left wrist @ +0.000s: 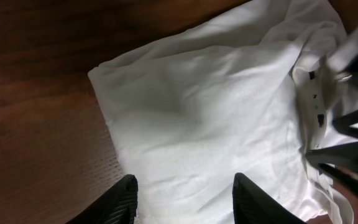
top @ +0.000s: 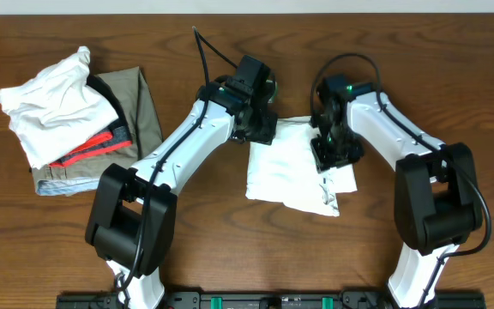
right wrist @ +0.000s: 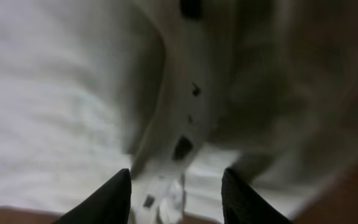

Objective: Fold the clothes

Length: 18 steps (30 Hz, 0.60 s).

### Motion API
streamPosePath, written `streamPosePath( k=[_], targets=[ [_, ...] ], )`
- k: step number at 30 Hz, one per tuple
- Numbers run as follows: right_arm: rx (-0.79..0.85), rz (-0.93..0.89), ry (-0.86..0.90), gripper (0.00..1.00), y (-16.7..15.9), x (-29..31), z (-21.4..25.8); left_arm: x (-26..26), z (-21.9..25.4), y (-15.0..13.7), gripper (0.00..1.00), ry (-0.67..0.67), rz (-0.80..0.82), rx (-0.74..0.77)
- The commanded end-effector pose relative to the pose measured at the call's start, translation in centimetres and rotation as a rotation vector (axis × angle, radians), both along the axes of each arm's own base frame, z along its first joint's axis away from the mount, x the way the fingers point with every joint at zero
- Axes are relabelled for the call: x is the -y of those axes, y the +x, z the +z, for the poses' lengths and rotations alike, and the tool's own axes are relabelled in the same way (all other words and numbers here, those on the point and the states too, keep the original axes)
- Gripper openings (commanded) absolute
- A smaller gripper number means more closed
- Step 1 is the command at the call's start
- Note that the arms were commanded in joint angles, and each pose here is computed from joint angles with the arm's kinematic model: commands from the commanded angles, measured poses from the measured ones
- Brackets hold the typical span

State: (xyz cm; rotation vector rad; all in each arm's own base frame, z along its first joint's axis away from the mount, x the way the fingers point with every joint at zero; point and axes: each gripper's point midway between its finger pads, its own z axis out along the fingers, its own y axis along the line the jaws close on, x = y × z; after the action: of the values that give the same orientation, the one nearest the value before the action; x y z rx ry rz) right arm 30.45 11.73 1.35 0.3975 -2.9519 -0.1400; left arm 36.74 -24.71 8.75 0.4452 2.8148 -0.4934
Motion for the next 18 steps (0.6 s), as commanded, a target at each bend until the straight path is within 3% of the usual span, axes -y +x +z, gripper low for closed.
streamPosePath(
  k=[1, 5, 7, 15, 18],
  targets=[
    [-0.022, -0.041, 0.083, 0.42, -1.1, -1.2, -0.4, 0.2, 0.5, -0.1, 0.50, -0.014, 0.007, -0.001],
    [-0.028, -0.045, 0.113, 0.23, -1.4, -1.6, -0.9, 0.2, 0.5, 0.0, 0.50, -0.014, 0.007, 0.000],
    [-0.026, -0.045, 0.113, 0.18, -1.4, -1.6, -0.9, 0.2, 0.5, 0.0, 0.50, -0.014, 0.008, 0.000],
    [0.003, -0.042, 0.123, 0.01, -1.0, -1.7, 0.9, 0.2, 0.4, -0.1, 0.50, -0.013, 0.008, -0.003],
    [0.062, -0.031, 0.138, 0.01, -0.4, -1.8, 3.6, 0.1, 0.4, -0.1, 0.50, -0.012, 0.007, -0.004]
  ],
)
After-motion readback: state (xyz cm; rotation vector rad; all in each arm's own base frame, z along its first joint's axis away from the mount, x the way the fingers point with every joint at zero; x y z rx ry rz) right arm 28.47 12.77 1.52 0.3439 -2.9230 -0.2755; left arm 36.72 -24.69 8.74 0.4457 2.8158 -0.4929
